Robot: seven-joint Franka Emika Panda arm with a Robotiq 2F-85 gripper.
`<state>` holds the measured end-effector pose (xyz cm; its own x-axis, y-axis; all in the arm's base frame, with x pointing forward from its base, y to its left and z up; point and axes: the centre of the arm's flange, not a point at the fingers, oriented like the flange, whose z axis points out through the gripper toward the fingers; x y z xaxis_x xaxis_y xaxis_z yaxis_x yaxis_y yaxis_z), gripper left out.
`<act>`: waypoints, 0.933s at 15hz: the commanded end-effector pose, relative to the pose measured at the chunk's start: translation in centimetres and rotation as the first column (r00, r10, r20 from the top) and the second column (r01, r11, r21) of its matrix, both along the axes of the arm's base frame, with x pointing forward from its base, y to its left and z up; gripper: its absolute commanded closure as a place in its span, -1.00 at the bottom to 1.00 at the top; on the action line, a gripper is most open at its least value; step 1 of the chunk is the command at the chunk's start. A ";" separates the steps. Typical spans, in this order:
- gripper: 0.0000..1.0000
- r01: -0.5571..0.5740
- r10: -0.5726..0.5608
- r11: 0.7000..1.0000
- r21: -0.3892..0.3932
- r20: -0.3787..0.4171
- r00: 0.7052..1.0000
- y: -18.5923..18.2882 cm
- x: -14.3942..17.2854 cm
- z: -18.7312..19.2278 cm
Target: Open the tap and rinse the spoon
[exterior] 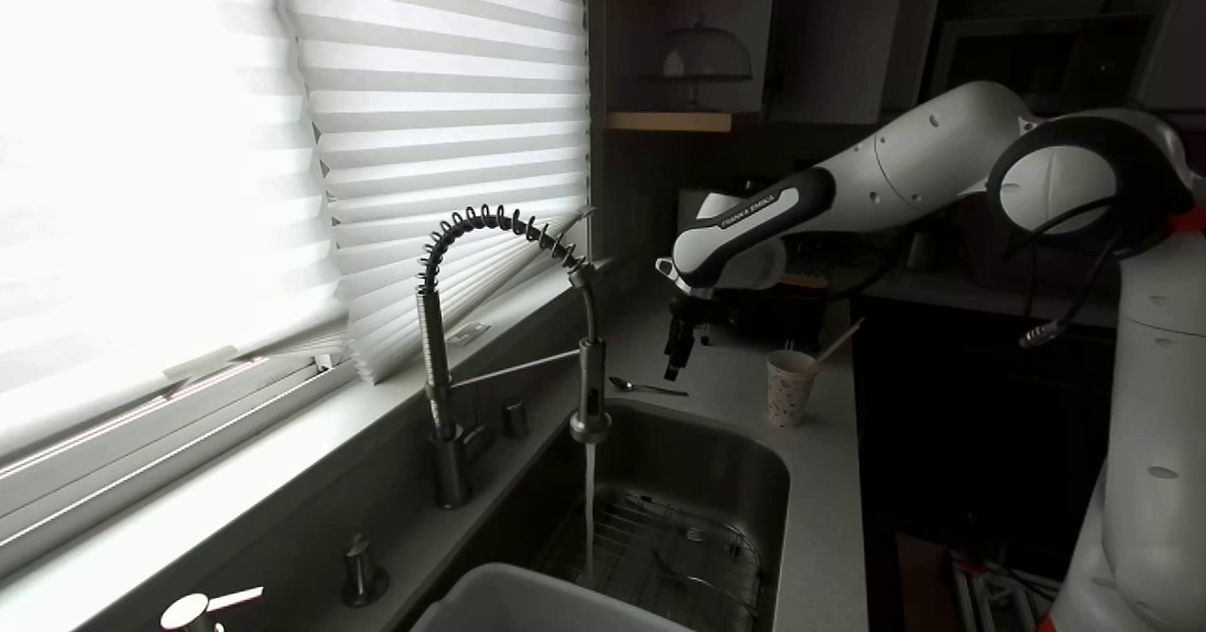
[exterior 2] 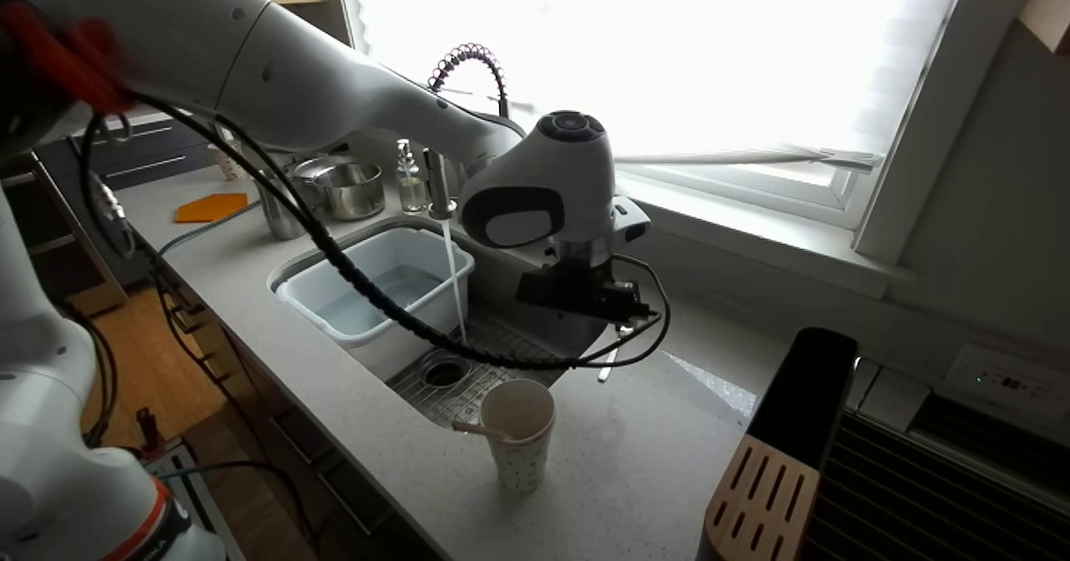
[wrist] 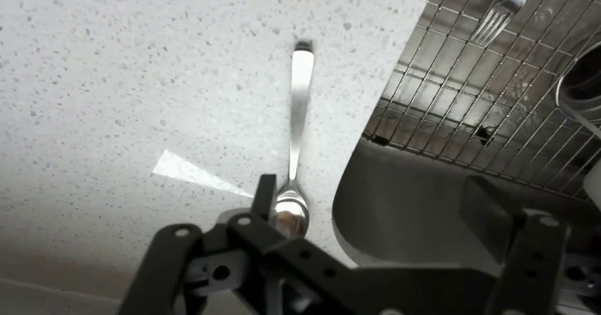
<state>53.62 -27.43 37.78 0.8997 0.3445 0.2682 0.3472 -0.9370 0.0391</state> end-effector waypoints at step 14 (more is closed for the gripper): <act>-0.82 0.044 -0.047 0.995 0.085 0.033 0.998 -4.9 2.0 -4.3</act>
<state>54.22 -31.52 34.78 0.9077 0.2588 0.3302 0.2810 -0.9595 -0.0205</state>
